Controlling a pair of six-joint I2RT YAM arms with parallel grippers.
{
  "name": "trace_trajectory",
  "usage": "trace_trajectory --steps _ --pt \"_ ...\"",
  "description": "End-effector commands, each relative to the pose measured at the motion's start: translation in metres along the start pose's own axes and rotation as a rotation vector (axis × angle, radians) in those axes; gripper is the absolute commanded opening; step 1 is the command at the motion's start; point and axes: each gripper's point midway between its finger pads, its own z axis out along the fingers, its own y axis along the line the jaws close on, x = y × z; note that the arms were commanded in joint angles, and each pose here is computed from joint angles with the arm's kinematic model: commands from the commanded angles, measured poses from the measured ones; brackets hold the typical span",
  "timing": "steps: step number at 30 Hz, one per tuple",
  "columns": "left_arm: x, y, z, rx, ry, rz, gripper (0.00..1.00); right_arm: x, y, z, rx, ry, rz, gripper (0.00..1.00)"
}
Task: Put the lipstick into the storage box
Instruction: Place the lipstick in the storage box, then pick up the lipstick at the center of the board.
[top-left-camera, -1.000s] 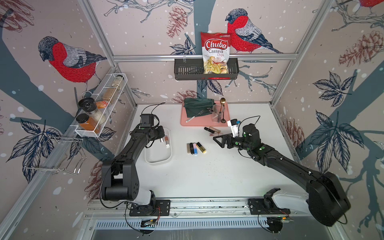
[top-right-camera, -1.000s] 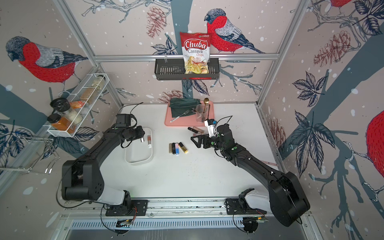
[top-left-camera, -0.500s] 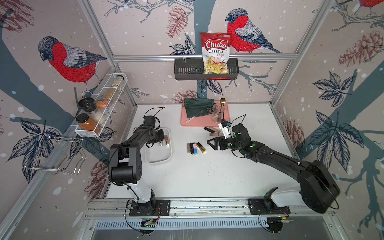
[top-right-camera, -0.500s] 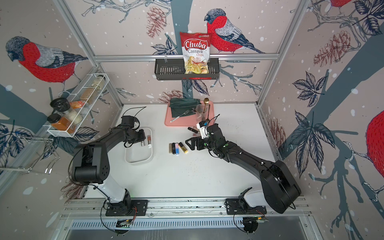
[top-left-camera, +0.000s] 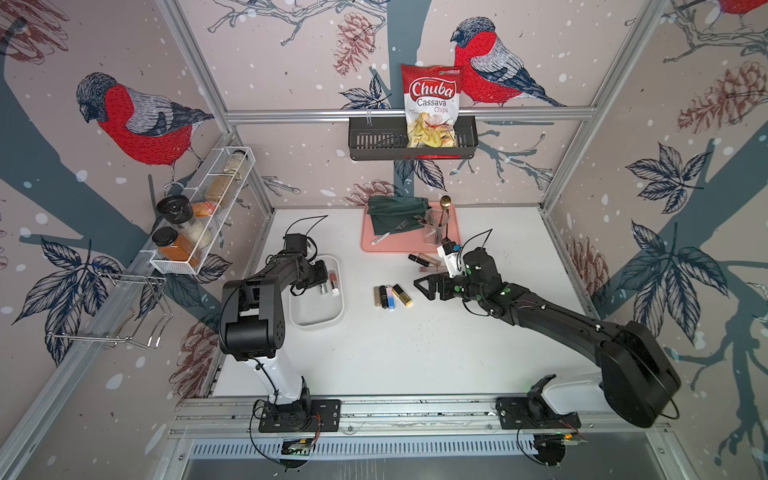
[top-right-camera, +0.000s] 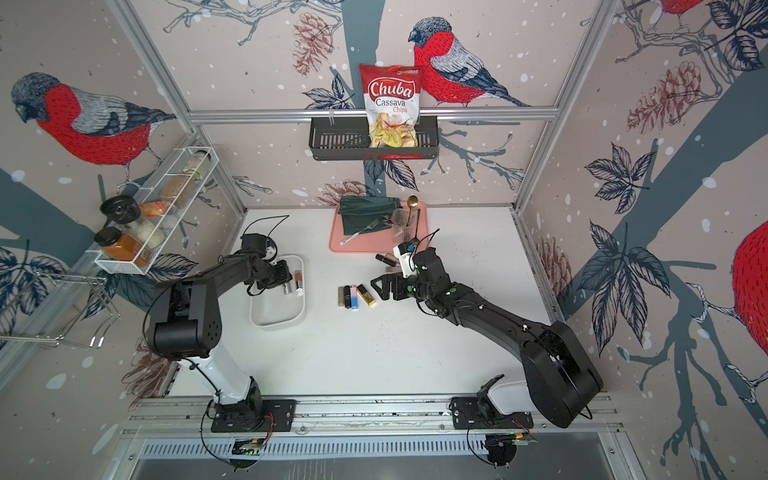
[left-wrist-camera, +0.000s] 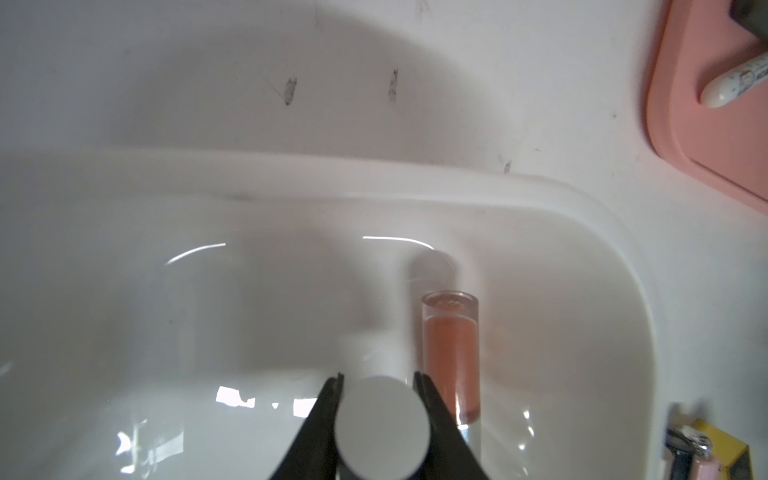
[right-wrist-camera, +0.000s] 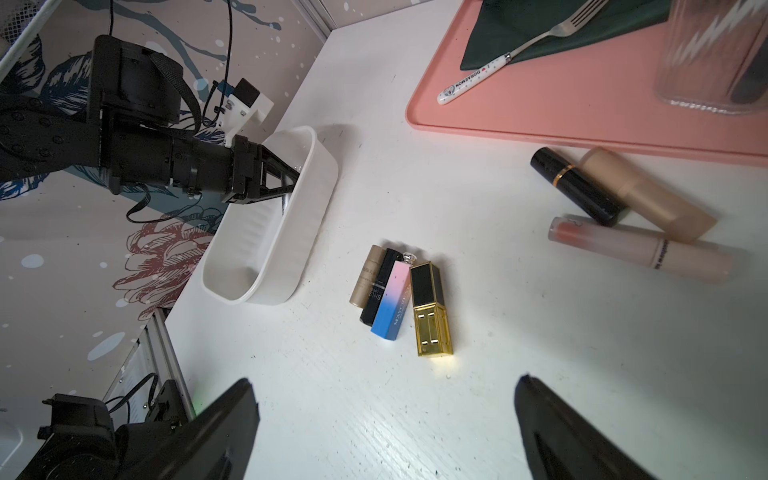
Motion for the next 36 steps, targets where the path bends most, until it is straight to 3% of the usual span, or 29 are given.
trace_trajectory --steps 1,9,14,19,24,29,33,36 --pt "-0.004 -0.006 -0.002 0.036 -0.014 0.003 0.40 -0.002 -0.002 -0.003 0.022 -0.014 -0.010 1.00" --pt "-0.007 -0.012 -0.008 0.071 -0.029 -0.002 0.46 -0.006 -0.006 -0.008 0.055 -0.024 -0.021 1.00" --pt "-0.017 -0.021 -0.028 0.105 -0.093 0.001 0.47 -0.014 -0.031 -0.015 0.171 -0.022 -0.023 1.00" --pt "-0.034 -0.052 -0.068 0.241 -0.227 0.054 0.48 -0.021 -0.075 -0.022 0.298 0.019 0.030 1.00" --pt "-0.036 -0.089 -0.111 0.437 -0.354 0.135 0.48 -0.024 -0.103 -0.015 0.337 0.063 0.053 1.00" --pt "-0.011 -0.138 -0.129 0.650 -0.332 0.261 0.50 -0.025 -0.128 0.005 0.363 0.105 0.076 1.00" --pt "0.028 -0.182 -0.130 0.641 -0.253 0.461 0.53 -0.023 -0.144 0.023 0.379 0.135 0.084 1.00" --pt "0.053 -0.196 -0.143 0.680 -0.231 0.520 0.54 -0.021 -0.152 0.036 0.382 0.151 0.087 1.00"
